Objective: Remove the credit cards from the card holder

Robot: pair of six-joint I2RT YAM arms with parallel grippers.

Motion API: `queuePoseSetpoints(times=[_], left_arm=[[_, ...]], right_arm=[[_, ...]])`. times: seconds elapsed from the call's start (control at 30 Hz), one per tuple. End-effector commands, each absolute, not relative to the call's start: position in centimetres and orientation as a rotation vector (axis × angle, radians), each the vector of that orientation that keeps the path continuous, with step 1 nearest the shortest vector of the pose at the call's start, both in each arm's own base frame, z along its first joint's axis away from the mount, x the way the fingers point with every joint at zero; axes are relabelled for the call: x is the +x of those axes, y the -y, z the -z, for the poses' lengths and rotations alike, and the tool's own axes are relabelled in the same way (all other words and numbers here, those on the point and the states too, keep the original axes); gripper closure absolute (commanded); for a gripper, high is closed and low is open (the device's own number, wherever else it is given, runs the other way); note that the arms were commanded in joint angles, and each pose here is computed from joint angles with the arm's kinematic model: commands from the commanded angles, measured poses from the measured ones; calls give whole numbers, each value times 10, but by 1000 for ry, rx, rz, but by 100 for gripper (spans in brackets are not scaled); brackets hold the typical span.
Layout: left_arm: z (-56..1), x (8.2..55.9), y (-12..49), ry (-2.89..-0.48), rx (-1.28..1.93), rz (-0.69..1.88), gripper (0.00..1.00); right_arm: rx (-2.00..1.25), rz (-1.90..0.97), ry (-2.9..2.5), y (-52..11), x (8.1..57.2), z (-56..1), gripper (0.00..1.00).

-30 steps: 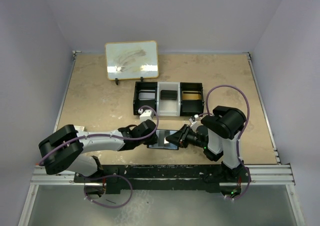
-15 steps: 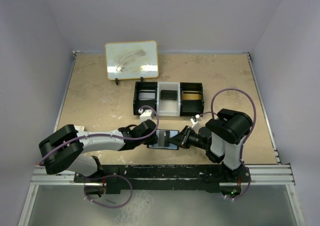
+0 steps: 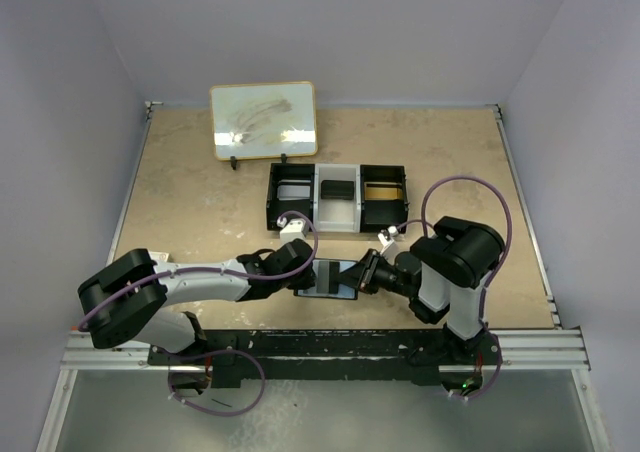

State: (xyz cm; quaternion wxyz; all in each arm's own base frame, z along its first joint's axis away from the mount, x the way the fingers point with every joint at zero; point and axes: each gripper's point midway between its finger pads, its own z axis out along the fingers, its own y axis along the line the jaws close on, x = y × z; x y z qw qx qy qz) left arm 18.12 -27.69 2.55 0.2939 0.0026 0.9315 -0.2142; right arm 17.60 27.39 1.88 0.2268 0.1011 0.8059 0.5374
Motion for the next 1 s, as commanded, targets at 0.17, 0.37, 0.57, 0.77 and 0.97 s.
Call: queuePoseSetpoints(times=[0.17, 0.37, 0.57, 0.77, 0.97], left_arm=[[-7, 172, 258, -2544, 74, 440, 94], [-8, 172, 258, -2544, 70, 441, 94], [-8, 172, 258, -2543, 72, 444, 94], [-7, 172, 257, -2544, 73, 440, 94], [-7, 171, 257, -2544, 70, 442, 94]], right_arm=[[207, -1528, -2168, -284, 179, -30, 76], [179, -1454, -2204, -285, 186, -26, 77], [150, -1426, -2219, -286, 188, -26, 87], [146, -1428, -2208, -286, 188, -30, 100], [168, -1405, -2247, -278, 180, -25, 100]])
